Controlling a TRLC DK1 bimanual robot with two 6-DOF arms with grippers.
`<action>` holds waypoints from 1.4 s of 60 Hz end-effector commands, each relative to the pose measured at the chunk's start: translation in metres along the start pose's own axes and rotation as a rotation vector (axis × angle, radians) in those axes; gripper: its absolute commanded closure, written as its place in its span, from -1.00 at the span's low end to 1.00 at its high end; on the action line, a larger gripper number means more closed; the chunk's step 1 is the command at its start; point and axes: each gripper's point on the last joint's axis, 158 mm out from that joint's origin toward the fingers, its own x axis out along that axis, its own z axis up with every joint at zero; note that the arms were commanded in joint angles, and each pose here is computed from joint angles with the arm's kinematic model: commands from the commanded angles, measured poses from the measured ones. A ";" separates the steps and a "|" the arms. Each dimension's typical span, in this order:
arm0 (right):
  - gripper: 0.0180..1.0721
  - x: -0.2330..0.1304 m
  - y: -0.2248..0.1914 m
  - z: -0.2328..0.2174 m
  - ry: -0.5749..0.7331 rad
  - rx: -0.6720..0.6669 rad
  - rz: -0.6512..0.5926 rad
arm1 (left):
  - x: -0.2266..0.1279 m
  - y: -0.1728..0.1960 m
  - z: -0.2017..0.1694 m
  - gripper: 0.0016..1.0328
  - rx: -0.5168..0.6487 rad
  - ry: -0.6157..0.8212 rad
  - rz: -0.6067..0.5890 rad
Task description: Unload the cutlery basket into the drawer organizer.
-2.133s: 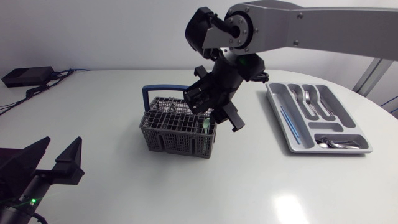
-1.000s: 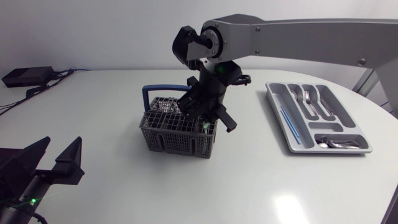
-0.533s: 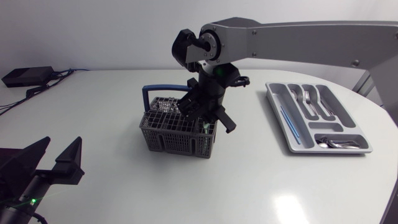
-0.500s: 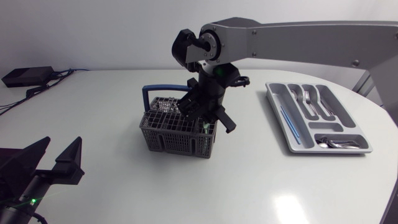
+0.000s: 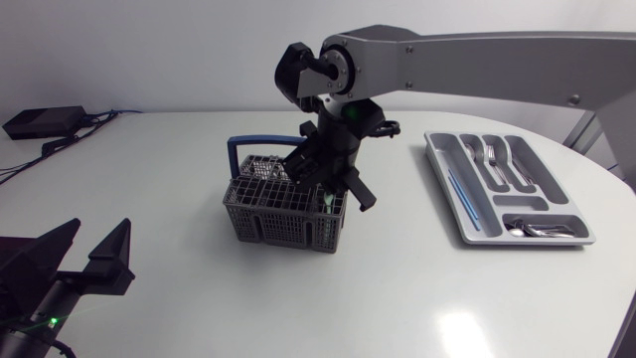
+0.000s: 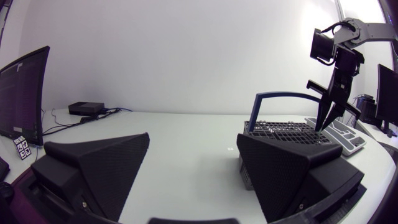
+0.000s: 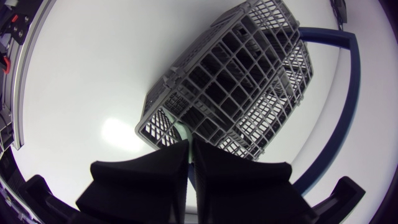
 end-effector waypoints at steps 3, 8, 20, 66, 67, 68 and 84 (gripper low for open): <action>0.89 -0.017 -0.009 -0.006 0.005 0.024 -0.053 | 0.001 0.001 -0.006 -0.91 0.021 0.000 0.000; 0.89 -0.021 -0.009 -0.006 0.005 0.028 -0.059 | 0.001 0.001 -0.006 -0.91 0.021 0.000 0.000; 0.89 -0.030 -0.009 -0.009 0.008 0.041 -0.080 | 0.001 0.001 -0.006 -0.91 0.021 0.000 0.000; 0.89 -0.085 -0.011 -0.027 0.052 0.107 -0.211 | 0.001 0.001 -0.006 -0.91 0.021 0.000 0.000; 0.89 -0.087 -0.011 -0.027 0.051 0.110 -0.214 | 0.001 0.001 -0.006 -0.91 0.021 0.000 0.000; 0.89 -0.089 -0.012 -0.027 0.048 0.112 -0.218 | 0.001 0.001 -0.006 -0.91 0.021 0.000 0.000; 0.89 -0.120 -0.010 -0.021 0.022 0.131 -0.288 | 0.001 0.001 -0.006 -0.91 0.021 0.000 0.000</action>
